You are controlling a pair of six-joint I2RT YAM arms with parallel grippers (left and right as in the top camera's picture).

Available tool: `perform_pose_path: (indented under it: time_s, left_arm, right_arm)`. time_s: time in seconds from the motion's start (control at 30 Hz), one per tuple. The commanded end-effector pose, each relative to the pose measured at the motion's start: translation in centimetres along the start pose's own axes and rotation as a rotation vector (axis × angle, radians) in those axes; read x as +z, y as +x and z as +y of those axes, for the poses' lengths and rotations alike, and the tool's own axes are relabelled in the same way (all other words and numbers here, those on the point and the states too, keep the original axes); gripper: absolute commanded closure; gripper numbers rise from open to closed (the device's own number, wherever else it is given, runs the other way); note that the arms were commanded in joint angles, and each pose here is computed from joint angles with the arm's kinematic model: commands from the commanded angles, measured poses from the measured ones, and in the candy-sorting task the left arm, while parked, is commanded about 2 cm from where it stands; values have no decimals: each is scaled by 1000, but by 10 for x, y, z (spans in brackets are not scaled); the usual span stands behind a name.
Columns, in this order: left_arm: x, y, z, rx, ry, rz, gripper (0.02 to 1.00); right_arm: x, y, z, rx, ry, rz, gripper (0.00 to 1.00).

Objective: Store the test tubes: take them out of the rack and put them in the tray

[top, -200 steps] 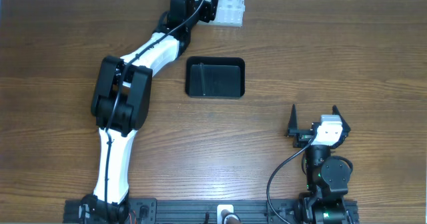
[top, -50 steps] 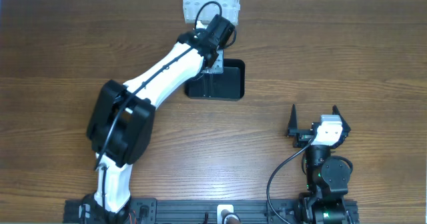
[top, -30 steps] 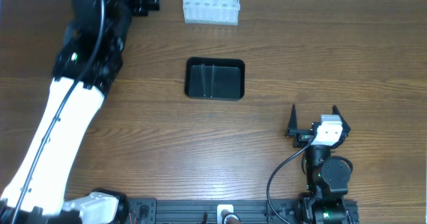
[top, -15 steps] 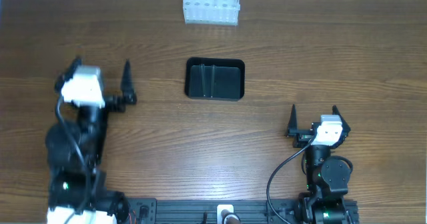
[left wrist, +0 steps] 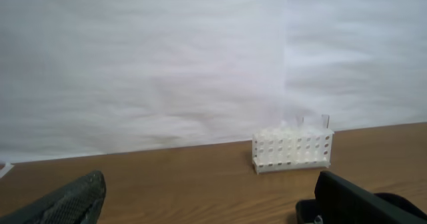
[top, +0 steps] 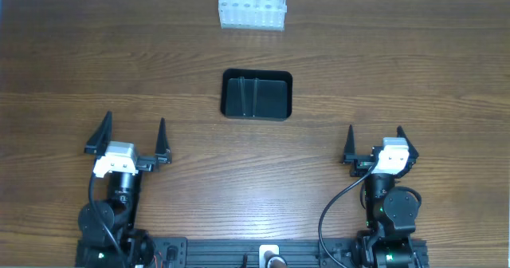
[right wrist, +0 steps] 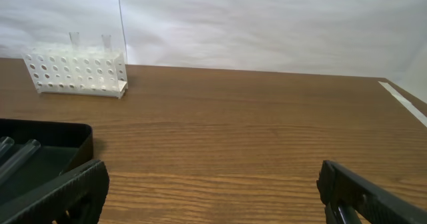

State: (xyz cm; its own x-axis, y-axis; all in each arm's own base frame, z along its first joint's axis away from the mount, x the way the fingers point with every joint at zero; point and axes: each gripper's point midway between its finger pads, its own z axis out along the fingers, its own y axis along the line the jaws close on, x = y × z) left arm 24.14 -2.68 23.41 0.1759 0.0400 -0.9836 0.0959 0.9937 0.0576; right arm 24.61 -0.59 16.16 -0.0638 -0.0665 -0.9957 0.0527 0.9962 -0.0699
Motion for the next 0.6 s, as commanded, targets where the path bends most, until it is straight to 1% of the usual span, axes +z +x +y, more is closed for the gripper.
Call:
perform_pose_path:
  time_s: [0.03, 0.23, 0.33, 0.6]
  left_arm:
    - [-3, 24, -5, 11, 24, 27, 18]
    - [-6, 57, -9, 8, 60, 162, 18]
    - [-10, 75, -7, 4, 58, 238, 20]
    - [-10, 75, -7, 4, 58, 237, 18]
  right_arm:
    - [0, 2, -2, 2, 10, 4, 9]
    - [0, 2, -2, 3, 10, 4, 7]
    - [0, 2, -2, 3, 10, 4, 7]
    - [0, 2, -2, 3, 10, 4, 9]
